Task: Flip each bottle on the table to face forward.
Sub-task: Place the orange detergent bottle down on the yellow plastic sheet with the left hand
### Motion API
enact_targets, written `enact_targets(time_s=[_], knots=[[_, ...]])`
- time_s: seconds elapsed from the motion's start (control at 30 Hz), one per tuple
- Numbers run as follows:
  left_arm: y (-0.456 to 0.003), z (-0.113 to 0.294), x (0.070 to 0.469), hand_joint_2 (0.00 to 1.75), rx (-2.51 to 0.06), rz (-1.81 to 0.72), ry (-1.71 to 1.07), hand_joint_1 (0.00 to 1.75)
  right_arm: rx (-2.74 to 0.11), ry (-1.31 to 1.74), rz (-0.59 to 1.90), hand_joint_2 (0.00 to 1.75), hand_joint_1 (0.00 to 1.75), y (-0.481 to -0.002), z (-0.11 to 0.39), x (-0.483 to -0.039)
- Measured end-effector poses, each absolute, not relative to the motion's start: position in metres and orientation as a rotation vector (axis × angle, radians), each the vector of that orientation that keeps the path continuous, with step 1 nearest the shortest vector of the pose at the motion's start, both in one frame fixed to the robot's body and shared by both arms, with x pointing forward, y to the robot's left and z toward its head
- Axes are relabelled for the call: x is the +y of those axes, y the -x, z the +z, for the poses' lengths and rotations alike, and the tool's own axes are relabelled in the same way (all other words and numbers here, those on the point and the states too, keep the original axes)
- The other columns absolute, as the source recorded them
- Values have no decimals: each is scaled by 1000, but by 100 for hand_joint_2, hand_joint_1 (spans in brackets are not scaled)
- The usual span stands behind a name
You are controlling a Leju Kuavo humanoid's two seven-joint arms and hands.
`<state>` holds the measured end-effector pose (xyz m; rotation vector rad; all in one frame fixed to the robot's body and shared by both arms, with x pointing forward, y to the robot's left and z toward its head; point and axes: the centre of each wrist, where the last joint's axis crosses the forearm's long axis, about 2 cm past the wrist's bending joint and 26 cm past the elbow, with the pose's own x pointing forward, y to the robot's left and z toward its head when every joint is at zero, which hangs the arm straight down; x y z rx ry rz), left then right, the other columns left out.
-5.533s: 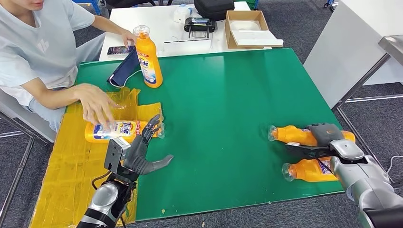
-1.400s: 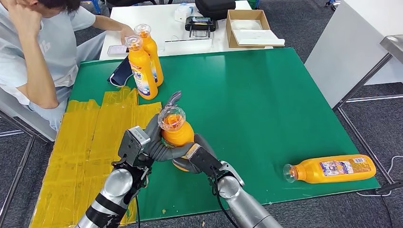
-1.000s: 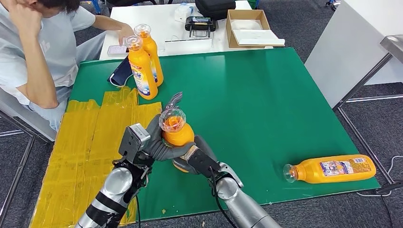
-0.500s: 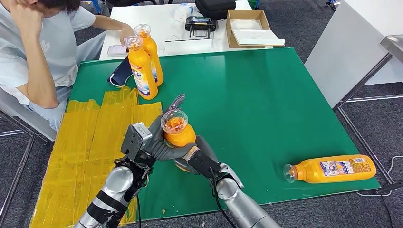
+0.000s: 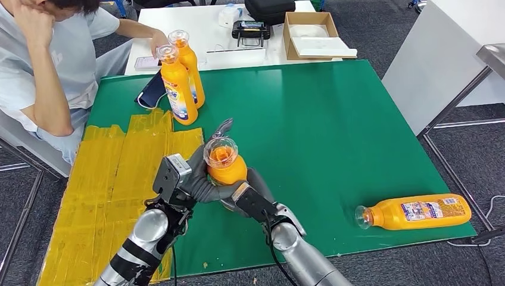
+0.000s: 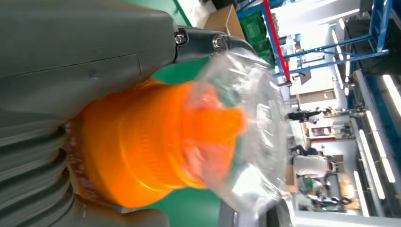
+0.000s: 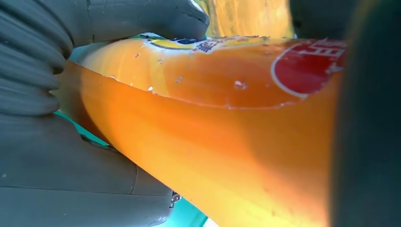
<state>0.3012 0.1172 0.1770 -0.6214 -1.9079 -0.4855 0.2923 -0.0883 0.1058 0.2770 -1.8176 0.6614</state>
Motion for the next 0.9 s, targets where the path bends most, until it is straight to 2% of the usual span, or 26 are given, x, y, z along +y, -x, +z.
enact_targets(time_s=[0.9], knots=[[-300, 176, 114, 175, -1905, -480, 650, 0, -1926, -240, 561, 175, 175, -300, 132, -100]])
